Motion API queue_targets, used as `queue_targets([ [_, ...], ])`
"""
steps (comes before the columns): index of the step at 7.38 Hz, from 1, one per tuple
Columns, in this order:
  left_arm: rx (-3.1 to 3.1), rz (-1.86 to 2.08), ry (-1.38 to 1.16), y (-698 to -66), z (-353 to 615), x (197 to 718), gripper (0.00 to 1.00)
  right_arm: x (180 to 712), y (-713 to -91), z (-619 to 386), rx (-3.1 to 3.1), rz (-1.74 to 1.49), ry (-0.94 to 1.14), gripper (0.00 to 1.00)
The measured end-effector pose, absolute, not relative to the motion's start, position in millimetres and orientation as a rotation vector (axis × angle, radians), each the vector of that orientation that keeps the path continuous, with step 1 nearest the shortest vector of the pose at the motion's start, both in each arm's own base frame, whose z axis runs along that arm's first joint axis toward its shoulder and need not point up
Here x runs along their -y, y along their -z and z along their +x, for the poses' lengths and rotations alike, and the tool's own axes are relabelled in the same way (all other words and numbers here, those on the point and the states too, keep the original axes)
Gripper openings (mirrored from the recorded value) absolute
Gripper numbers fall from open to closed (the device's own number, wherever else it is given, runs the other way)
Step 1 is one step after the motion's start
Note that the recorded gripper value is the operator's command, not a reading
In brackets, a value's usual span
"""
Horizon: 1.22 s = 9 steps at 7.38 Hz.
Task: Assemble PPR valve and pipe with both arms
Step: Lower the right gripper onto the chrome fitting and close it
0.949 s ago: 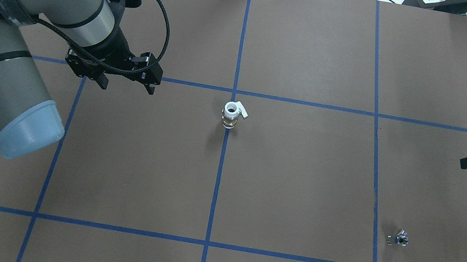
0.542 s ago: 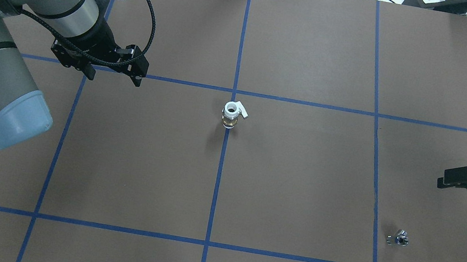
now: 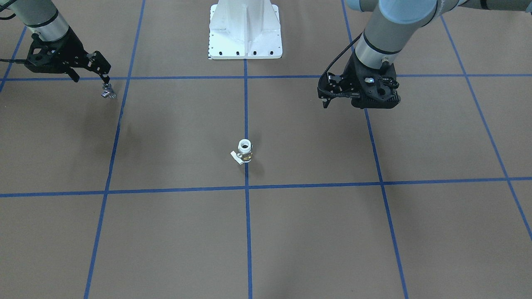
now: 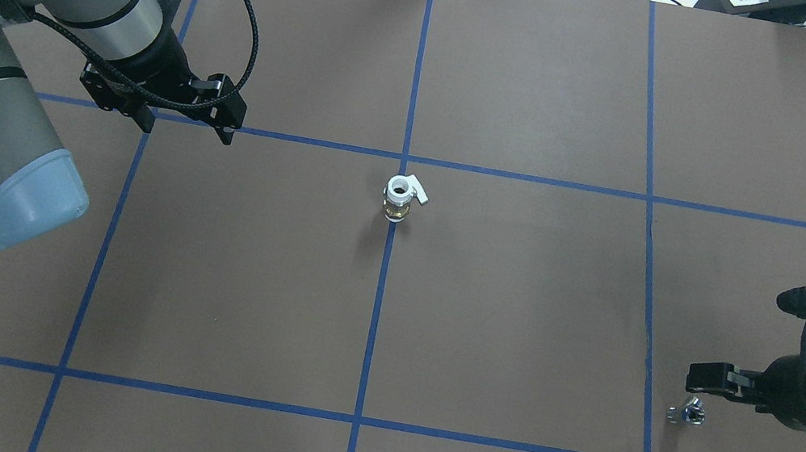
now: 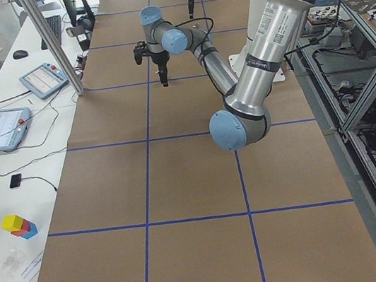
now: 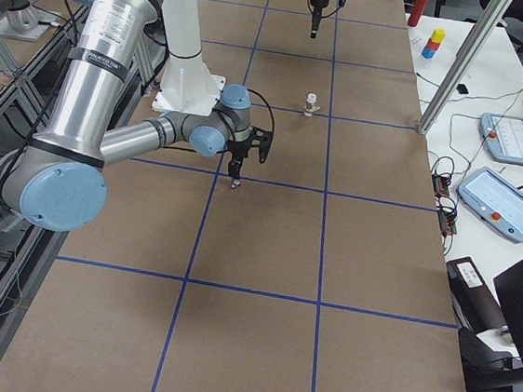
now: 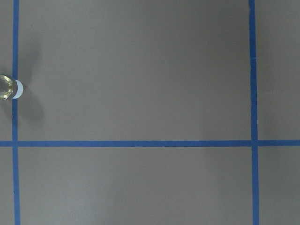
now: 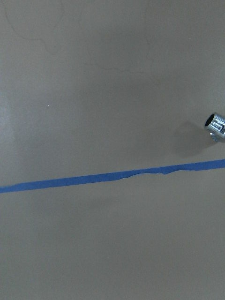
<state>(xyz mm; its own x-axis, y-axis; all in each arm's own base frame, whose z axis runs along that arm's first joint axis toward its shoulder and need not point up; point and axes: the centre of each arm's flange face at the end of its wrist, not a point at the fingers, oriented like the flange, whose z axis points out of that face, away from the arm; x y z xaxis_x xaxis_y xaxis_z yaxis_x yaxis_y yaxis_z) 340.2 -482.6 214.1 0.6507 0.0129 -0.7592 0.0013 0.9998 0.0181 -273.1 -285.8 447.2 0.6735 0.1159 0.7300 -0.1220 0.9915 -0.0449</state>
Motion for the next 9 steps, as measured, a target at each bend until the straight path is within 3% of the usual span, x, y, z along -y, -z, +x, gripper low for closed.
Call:
queue_targets([
  [4, -0.857, 0.013, -0.004, -217, 341, 485, 0.99, 269, -462, -299, 0.793, -0.011, -0.081, 0.9],
  [5, -0.857, 0.011, -0.005, -217, 342, 484, 0.99, 269, -468, -303, 0.785, -0.016, -0.077, 0.82],
  [7, -0.858, 0.01, -0.003, -217, 342, 484, 0.99, 271, -473, -310, 0.779, -0.021, -0.074, 0.58],
  [9, -0.859, 0.009, 0.001, -216, 342, 483, 0.99, 271, -475, -311, 0.778, -0.023, -0.074, 0.54],
])
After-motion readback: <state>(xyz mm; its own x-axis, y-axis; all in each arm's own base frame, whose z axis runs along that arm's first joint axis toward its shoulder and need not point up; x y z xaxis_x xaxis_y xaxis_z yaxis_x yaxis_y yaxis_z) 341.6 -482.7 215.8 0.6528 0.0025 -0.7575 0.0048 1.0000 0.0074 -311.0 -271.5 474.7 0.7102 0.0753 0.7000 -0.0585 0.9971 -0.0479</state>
